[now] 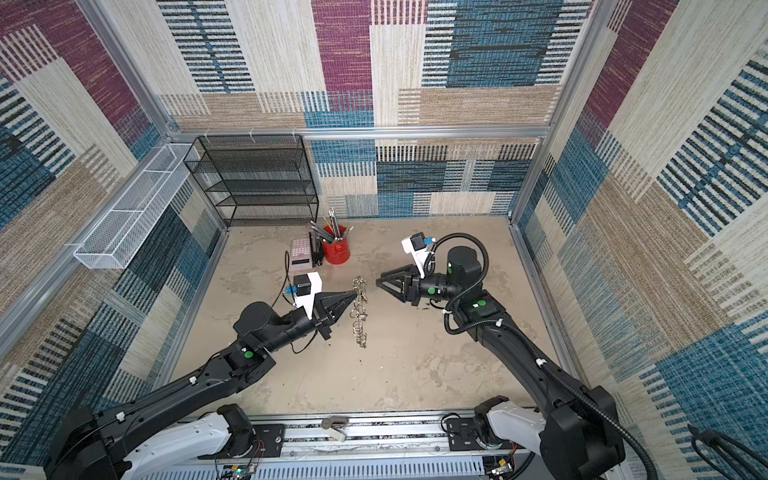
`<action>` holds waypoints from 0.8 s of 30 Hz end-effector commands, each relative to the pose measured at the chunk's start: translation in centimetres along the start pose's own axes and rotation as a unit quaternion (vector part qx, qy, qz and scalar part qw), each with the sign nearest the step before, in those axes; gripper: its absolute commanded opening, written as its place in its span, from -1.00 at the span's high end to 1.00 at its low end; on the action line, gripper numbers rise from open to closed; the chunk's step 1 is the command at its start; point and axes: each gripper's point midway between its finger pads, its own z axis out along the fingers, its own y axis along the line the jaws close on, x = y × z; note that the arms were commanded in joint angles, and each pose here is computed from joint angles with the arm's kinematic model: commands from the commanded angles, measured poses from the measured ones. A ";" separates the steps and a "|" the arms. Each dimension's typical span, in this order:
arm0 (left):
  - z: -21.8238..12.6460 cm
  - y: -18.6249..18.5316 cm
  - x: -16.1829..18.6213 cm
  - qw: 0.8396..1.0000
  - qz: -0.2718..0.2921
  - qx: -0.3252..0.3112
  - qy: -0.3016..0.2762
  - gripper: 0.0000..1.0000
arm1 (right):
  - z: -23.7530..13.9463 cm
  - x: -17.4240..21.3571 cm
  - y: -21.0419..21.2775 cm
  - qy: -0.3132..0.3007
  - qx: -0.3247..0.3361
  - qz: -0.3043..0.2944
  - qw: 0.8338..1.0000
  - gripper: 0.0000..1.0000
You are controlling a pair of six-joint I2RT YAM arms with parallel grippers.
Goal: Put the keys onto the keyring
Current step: 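Open the right gripper off the key and draw it back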
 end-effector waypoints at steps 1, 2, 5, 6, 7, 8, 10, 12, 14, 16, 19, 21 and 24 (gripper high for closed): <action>0.4 -1.4 -2.6 0.998 0.002 0.042 -0.044 1.00 | -0.5 -2.9 1.5 -0.040 -0.005 -0.057 0.998 -0.01; 0.6 -1.6 -2.5 0.998 -0.001 0.052 -0.041 1.00 | -0.6 -3.3 2.0 -0.042 -0.011 -0.069 0.997 -0.04; 0.9 -2.3 -2.7 0.996 -0.012 0.079 -0.045 1.00 | -0.5 -3.3 3.1 -0.039 -0.041 -0.089 0.994 -0.17; 1.0 -2.5 -2.8 0.995 -0.018 0.088 -0.047 1.00 | -0.5 -3.0 3.5 -0.033 -0.060 -0.092 0.993 -0.21; 1.0 -2.5 -2.9 0.994 -0.022 0.095 -0.049 1.00 | -0.4 -2.8 3.7 -0.030 -0.068 -0.093 0.993 -0.22; 1.1 -2.5 -3.0 0.993 -0.028 0.100 -0.052 1.00 | -0.3 -2.7 3.8 -0.030 -0.072 -0.095 0.992 -0.23; 1.1 -2.3 -3.2 0.992 -0.039 0.109 -0.059 1.00 | -0.3 -2.4 4.0 -0.030 -0.080 -0.099 0.991 -0.24; 1.1 -1.7 -3.4 0.991 -0.050 0.109 -0.064 1.00 | -0.4 -2.1 4.3 -0.030 -0.094 -0.100 0.990 -0.24; 1.0 -1.4 -3.7 0.989 -0.058 0.117 -0.068 1.00 | -0.5 -1.7 4.8 -0.027 -0.111 -0.099 0.988 -0.23; 1.0 -1.1 -3.7 0.988 -0.065 0.125 -0.067 1.00 | -0.4 -1.4 5.0 -0.024 -0.124 -0.099 0.987 -0.21; 1.1 -0.9 -3.7 0.986 -0.072 0.135 -0.066 1.00 | 0.0 -1.3 4.9 -0.021 -0.125 -0.098 0.987 -0.20; 1.2 -0.9 -3.5 0.985 -0.075 0.143 -0.061 1.00 | 0.3 -1.5 4.6 -0.020 -0.124 -0.100 0.987 -0.19; 1.3 -0.8 -3.4 0.984 -0.079 0.148 -0.060 1.00 | 0.8 -1.8 4.2 -0.020 -0.123 -0.101 0.987 -0.16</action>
